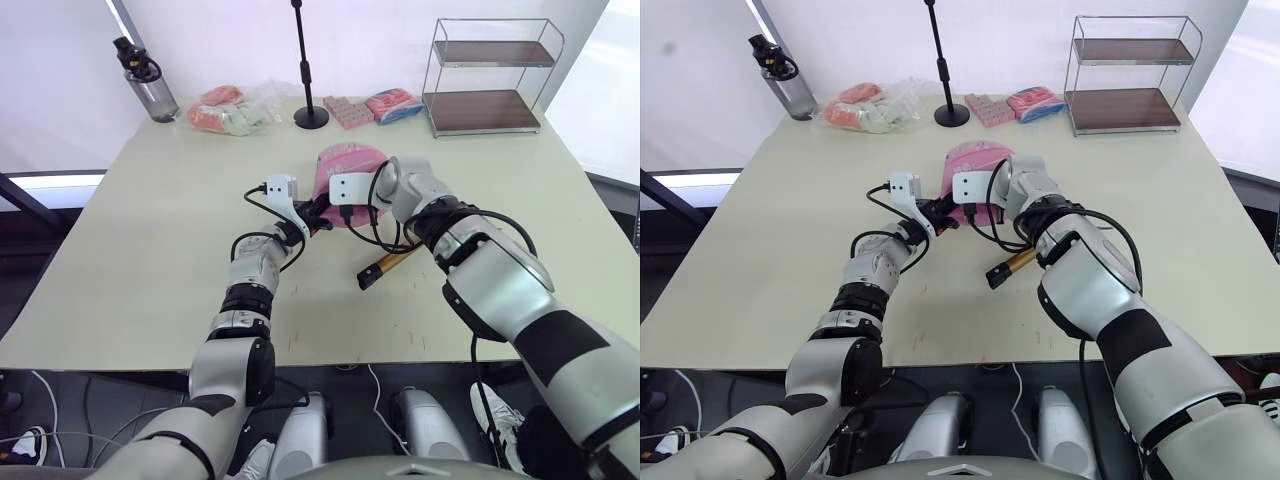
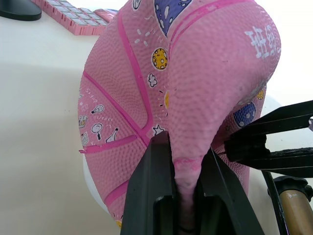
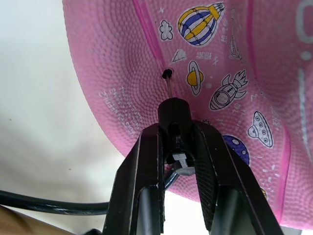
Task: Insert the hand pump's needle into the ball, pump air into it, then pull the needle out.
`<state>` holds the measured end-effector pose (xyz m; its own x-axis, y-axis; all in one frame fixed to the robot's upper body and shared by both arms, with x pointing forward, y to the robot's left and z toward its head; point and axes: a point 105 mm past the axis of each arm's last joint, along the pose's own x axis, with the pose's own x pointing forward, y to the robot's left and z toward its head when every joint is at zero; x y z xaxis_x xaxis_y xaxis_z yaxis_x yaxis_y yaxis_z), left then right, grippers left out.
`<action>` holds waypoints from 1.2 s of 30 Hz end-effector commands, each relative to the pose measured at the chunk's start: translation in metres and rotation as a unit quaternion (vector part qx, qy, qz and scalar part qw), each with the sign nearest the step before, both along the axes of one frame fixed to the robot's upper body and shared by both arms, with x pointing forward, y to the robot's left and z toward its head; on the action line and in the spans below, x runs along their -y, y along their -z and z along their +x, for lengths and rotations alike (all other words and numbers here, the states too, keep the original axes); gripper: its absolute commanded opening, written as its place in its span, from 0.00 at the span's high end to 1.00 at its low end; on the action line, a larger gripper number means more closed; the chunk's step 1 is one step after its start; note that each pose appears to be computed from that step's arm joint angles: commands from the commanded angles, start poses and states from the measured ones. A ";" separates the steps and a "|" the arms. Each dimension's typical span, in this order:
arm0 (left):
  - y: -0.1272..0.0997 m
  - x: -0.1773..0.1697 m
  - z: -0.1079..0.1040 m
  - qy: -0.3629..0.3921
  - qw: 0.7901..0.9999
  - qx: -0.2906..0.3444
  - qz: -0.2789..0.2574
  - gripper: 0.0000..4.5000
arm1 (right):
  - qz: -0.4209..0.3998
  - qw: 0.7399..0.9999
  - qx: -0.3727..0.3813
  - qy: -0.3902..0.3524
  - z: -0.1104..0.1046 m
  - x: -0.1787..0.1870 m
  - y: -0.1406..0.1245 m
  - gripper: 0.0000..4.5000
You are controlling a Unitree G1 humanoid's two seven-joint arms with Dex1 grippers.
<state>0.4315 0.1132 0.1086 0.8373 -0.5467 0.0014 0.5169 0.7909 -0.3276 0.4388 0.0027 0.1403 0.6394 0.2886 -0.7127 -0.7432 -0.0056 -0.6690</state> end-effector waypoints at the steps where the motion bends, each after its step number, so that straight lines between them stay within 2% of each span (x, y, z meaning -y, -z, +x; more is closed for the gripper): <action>1: 0.029 0.049 -0.019 0.096 0.994 -0.055 -0.001 0.98 | 0.073 0.995 -0.049 -0.044 -0.023 -0.046 0.010 0.93; 12: 0.030 0.050 -0.021 0.098 0.994 -0.056 -0.004 0.98 | 0.125 0.990 -0.069 -0.013 -0.023 -0.050 0.006 0.93; 22: 0.033 0.045 -0.020 0.091 0.994 -0.058 0.002 0.98 | 0.085 0.995 -0.058 -0.010 -0.016 -0.030 0.005 0.93; 36: 0.035 0.037 -0.018 0.085 0.995 -0.059 0.014 0.98 | 0.091 0.994 -0.062 -0.010 -0.012 -0.021 -0.006 0.93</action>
<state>0.4298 0.1139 0.1052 0.8342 -0.5514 -0.0022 0.5190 0.7866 -0.3345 0.4364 -0.0008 0.1414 0.5894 0.3453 -0.7303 -0.8019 0.1413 -0.5805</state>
